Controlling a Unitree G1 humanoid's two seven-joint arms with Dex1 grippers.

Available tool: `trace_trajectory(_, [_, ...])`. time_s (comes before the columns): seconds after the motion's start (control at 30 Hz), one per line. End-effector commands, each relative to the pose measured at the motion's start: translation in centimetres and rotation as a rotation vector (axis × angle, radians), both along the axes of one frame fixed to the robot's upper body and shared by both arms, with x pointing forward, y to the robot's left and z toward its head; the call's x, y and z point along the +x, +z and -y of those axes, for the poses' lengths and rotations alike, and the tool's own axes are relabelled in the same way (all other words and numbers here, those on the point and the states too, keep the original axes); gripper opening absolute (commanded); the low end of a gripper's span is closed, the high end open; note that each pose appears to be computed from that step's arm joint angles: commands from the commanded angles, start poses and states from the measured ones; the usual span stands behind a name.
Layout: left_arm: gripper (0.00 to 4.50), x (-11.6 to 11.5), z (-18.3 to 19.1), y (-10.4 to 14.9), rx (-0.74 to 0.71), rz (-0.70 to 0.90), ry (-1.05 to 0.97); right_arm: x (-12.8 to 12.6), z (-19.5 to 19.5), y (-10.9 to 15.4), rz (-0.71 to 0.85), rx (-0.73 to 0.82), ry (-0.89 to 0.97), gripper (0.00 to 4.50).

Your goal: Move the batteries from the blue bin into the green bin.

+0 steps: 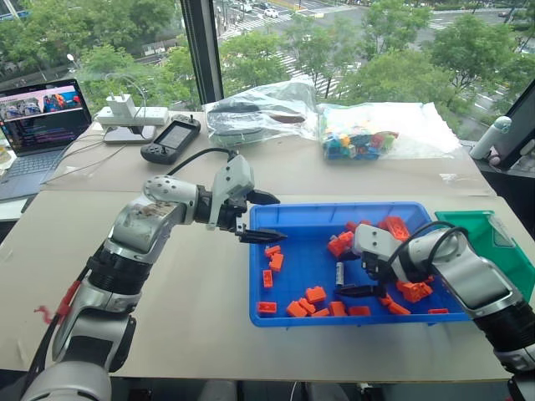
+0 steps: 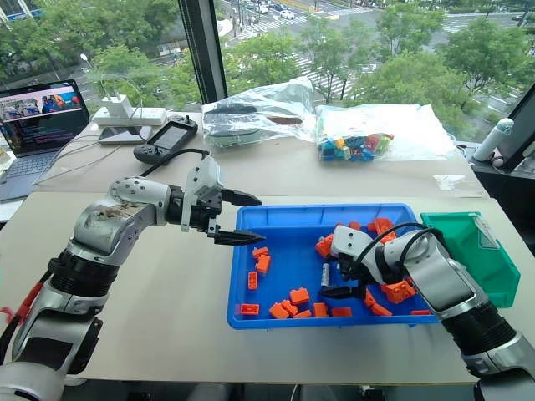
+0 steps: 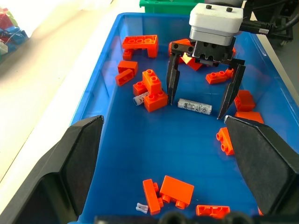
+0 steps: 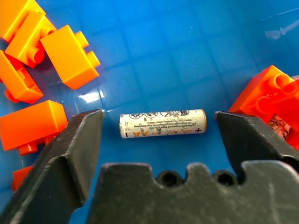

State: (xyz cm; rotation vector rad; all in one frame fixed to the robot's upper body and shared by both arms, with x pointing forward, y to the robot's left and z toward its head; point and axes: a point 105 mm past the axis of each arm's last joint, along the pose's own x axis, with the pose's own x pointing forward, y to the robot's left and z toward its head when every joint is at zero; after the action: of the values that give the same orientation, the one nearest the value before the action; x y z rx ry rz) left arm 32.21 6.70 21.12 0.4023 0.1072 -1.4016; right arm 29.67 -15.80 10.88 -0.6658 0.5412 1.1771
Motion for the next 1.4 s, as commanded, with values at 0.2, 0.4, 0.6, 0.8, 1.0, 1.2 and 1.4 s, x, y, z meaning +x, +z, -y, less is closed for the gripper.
trace_trajectory(0.2, [4.5, -0.3, 0.0, 1.1, -0.015, 0.044, -0.017, -0.4, 0.0, 4.6, 0.096, 0.072, 0.01, 2.51])
trace_trajectory(0.4, [4.5, -0.6, 0.3, 1.0, -0.011, 0.033, -0.047, 0.4, 6.8, 10.7, 0.273, -0.097, -0.215, 2.51])
trace_trajectory(0.6, [4.5, -0.5, 1.1, 1.0, -0.023, 0.03, -0.07, 0.3, 16.3, 13.1, 0.41, -0.374, -0.522, 2.51])
trace_trajectory(0.8, [4.5, -0.5, 1.6, 1.0, -0.028, 0.025, -0.09, -0.3, 19.6, 12.8, 0.431, -0.519, -0.575, 2.51])
trace_trajectory(1.0, [4.5, -0.7, 1.7, 0.8, -0.028, 0.023, -0.1, -1.3, 20.7, 10.6, 0.333, -0.566, -0.552, 2.51])
trace_trajectory(1.2, [4.5, -1.3, 1.6, 0.9, -0.03, 0.018, -0.114, -1.3, 21.4, 9.8, 0.315, -0.538, -0.589, 4.49])
trace_trajectory(1.4, [4.5, -1.3, 1.2, 1.0, -0.03, 0.018, -0.103, -0.4, 19.0, 12.4, 0.371, -0.403, -0.595, 4.49])
